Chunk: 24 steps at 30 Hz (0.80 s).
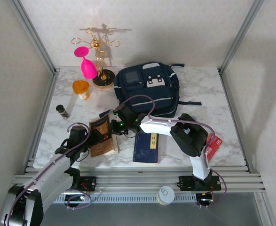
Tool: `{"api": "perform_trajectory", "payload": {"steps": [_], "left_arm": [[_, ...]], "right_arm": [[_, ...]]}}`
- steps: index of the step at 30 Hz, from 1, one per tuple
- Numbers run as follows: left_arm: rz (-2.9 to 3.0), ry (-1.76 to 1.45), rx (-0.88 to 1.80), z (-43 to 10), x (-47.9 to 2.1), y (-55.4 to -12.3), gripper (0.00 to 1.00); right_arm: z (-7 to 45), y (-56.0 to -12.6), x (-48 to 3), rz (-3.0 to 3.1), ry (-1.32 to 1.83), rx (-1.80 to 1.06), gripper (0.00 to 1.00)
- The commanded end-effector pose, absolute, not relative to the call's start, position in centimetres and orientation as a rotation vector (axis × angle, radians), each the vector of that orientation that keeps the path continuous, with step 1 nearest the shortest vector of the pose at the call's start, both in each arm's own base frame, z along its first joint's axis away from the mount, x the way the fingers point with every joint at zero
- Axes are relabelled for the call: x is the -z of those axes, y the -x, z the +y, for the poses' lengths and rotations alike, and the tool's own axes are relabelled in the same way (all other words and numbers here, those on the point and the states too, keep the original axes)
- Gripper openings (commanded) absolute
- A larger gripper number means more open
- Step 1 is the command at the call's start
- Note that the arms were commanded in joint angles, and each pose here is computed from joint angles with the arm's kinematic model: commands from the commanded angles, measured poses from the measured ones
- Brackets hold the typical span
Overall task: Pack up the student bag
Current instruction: Pick up the book from the bottom-left of the table.
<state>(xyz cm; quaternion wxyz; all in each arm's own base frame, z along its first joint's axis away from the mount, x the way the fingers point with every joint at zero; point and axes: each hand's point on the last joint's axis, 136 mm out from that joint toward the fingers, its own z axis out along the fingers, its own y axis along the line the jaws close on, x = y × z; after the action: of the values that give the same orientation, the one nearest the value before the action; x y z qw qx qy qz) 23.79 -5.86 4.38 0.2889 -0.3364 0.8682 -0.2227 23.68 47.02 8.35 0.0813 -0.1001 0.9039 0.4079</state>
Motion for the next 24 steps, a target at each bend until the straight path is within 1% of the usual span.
{"api": "perform_trajectory", "payload": {"steps": [1,5,7,9,12,18,21,22,24], "left_arm": [[2.24,0.811,0.667,-6.9,-8.9,-25.7,0.84],[2.245,0.773,0.558,-5.8,-11.6,-26.6,0.93],[2.223,0.747,0.538,-5.4,-13.4,-27.2,0.95],[2.195,0.705,0.555,-5.6,-15.4,-27.9,0.96],[2.17,0.577,0.683,-7.5,-18.5,-28.7,0.99],[2.066,0.389,0.909,-10.6,-23.9,-28.8,0.99],[2.025,0.322,1.039,-12.3,-25.4,-28.5,0.96],[2.008,0.299,1.079,-12.8,-25.7,-28.5,0.95],[1.966,0.273,1.149,-13.6,-26.3,-28.5,0.91]], "right_arm": [[48.2,-23.6,-15.3,2.488,0.4,-1.397,0.0],[47.5,-24.0,-19.0,2.398,0.399,-1.451,0.0],[46.9,-24.1,-20.9,2.361,0.407,-1.479,0.0],[45.8,-24.3,-22.9,2.312,0.406,-1.505,0.0],[44.1,-24.6,-26.1,2.236,0.424,-1.557,0.0],[39.1,-26.5,-29.7,2.147,0.452,-1.559,0.0],[37.3,-26.7,-31.5,2.095,0.494,-1.599,0.0],[37.1,-26.2,-32.1,2.074,0.531,-1.623,0.0],[35.6,-26.6,-33.2,2.041,0.552,-1.632,0.0]]}}
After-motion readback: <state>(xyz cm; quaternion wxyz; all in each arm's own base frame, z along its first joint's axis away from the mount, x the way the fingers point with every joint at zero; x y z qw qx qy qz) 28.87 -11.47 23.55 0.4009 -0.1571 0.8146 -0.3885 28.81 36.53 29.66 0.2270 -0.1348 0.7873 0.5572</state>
